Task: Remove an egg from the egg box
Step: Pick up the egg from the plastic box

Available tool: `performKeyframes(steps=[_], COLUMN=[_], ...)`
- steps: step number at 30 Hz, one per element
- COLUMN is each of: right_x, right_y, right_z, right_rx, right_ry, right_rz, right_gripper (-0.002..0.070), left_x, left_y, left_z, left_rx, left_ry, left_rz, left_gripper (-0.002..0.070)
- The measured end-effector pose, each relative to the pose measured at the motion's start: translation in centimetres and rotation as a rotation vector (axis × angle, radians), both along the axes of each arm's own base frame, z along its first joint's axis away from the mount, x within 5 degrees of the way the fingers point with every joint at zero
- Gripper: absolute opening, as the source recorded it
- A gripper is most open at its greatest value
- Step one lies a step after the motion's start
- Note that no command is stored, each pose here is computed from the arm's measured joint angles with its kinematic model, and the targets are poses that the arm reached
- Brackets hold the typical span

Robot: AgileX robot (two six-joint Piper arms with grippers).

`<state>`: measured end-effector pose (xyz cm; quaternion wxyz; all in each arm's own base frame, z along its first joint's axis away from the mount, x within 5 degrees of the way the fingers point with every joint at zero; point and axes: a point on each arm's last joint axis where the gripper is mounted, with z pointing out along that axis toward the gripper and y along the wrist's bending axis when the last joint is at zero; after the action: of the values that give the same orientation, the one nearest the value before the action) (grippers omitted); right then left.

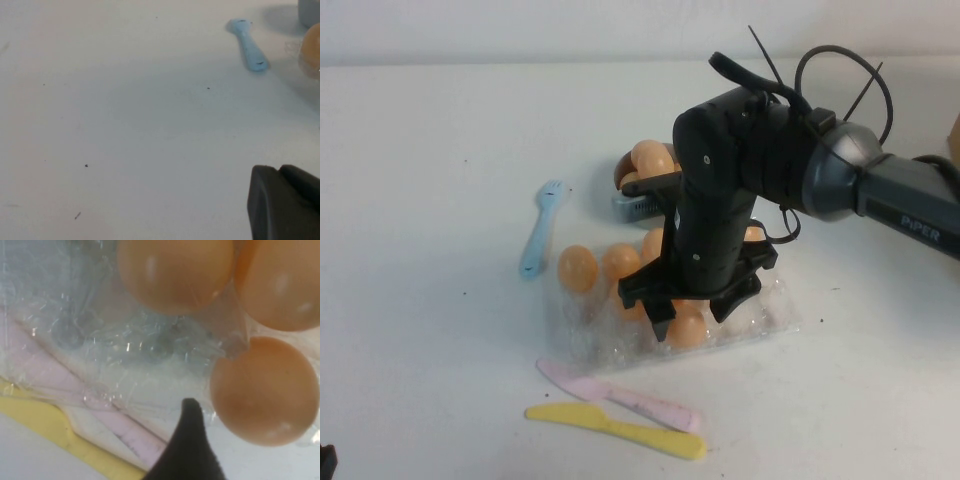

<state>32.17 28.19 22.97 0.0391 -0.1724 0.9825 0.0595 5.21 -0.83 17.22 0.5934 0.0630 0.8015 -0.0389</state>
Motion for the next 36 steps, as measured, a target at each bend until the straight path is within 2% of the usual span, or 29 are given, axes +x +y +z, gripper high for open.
performKeyframes(steps=[7, 22, 26, 36], right_x=[0.1, 0.2, 0.1, -0.8], right_y=[0.5, 0.6, 0.6, -0.1], right_z=[-1.3, -1.2, -1.1, 3.4], right_rx=[-0.011, 0.003, 0.008, 0.070], right_ry=[0.014, 0.004, 0.019, -0.052], right_rz=[0.004, 0.000, -0.003, 0.023], right_gripper=[0.0480, 0.0357, 0.0352, 0.0350], left_x=[0.0, 0.0, 0.0, 0.0], left_y=[0.0, 0.0, 0.0, 0.0], left_z=[0.0, 0.0, 0.0, 0.0], left_rx=[0.000, 0.000, 0.000, 0.000], left_ry=[0.000, 0.000, 0.000, 0.000], left_rz=[0.000, 0.000, 0.000, 0.000], left_gripper=[-0.0004, -0.0004, -0.0004, -0.0004])
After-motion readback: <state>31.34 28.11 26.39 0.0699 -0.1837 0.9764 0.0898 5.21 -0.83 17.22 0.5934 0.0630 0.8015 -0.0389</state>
